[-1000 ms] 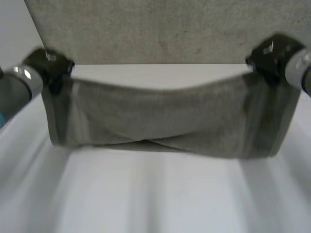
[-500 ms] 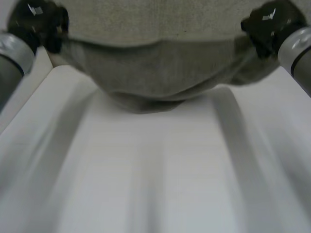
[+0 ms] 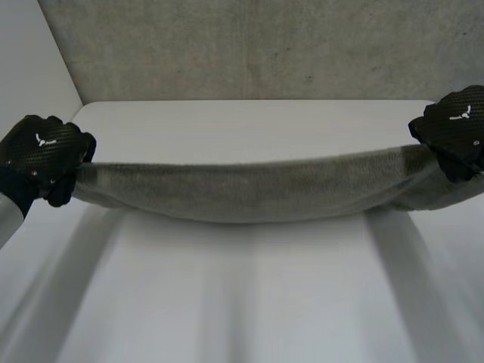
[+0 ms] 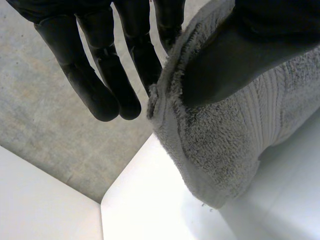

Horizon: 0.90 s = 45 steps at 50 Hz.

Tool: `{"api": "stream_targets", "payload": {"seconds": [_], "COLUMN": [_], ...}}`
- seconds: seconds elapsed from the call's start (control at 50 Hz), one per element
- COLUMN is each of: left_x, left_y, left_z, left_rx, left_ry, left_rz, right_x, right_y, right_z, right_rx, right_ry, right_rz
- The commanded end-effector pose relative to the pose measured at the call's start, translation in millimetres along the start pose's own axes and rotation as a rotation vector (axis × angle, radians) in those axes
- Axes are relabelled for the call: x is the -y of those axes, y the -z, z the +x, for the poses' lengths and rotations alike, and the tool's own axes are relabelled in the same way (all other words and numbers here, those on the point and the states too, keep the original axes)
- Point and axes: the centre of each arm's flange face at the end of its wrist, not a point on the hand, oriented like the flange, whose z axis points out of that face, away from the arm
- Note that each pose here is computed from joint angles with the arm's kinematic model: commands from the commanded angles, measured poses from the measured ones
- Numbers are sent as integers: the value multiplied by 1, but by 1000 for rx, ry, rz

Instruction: Fold the towel.

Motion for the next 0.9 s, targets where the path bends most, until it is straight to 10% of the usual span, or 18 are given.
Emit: {"api": "stream_targets", "payload": {"seconds": [0.02, 0.4, 0.9], "left_x": [-4, -68, -86], "left_y": [1, -106, -196], "left_z": [7, 42, 59], "left_rx": [-24, -115, -2], "left_ry": [4, 34, -11], "left_rz": [-4, -185, -146], "right_x": [-10, -59, -79], "right_y": [-5, -114, -214], "right_z": [-6, -50, -82], "right_rx": [42, 224, -35], "right_ry": [-15, -41, 10], "right_rz": [-24, -148, -90]}}
